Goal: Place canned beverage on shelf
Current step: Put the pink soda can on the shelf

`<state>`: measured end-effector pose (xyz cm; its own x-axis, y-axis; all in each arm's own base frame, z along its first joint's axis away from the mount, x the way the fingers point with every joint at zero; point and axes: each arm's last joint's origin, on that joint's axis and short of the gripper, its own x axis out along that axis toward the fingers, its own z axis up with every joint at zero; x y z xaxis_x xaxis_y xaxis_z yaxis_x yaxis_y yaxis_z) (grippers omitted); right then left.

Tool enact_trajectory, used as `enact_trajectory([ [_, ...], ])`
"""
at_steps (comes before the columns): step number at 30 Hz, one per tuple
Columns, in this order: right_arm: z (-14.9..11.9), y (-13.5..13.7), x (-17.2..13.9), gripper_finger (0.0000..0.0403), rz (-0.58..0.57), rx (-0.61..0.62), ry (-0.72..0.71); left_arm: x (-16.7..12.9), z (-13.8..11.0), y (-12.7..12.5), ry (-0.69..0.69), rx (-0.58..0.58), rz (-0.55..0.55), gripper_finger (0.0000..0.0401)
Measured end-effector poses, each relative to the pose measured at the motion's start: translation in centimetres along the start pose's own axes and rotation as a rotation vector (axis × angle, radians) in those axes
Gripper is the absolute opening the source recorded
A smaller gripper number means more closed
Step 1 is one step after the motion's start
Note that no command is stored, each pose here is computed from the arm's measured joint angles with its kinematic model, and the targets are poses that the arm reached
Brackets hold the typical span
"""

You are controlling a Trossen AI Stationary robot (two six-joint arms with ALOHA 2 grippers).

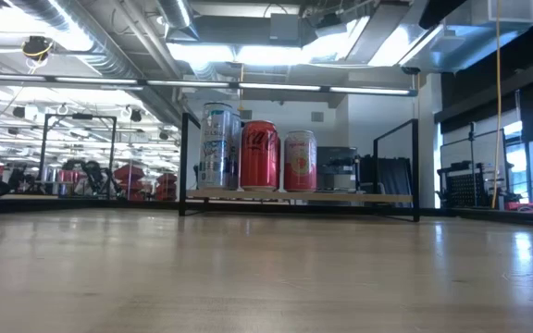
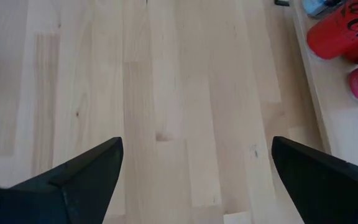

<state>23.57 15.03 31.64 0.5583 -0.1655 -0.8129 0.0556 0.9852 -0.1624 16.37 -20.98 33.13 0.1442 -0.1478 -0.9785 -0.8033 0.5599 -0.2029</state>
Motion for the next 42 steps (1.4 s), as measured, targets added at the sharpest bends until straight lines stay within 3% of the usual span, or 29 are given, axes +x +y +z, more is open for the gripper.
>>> enact_trajectory([
  [7, 0.1, 0.0, 0.0, 0.0395, -0.008, 0.003, -0.013, 0.0, -0.1, 0.2, -0.009, 0.014, 0.014, 0.0394],
  [14, 0.1, -0.1, 0.0, 0.0395, -0.038, 0.003, -0.031, 0.0, -0.8, -0.3, -0.076, 0.034, -0.086, 0.0399],
  [19, 0.1, -0.1, 0.0, 0.0395, -0.045, 0.003, -0.034, 0.0, -0.7, -1.2, -0.085, -0.046, -0.164, 0.0397],
  [22, 0.2, -0.2, 0.0, 0.0395, -0.076, 0.003, -0.051, 0.9, -0.8, -1.4, -0.095, -0.092, -0.117, 0.0397],
  [28, 0.2, -0.3, 0.0, 0.0395, -0.099, -0.002, -0.063, 3.2, -2.2, -1.9, 0.027, -0.07, 0.036, 0.0396],
  [33, 0.2, -0.3, 0.0, 0.0394, -0.099, -0.003, -0.063, 4.2, -2.1, -1.4, -0.011, -0.069, 0.166, 0.0396],
  [42, 0.2, -0.2, 0.0, 0.0395, -0.086, -0.003, -0.056, 6.1, -2.1, -0.6, 0.015, -0.078, 0.229, 0.0396],
])
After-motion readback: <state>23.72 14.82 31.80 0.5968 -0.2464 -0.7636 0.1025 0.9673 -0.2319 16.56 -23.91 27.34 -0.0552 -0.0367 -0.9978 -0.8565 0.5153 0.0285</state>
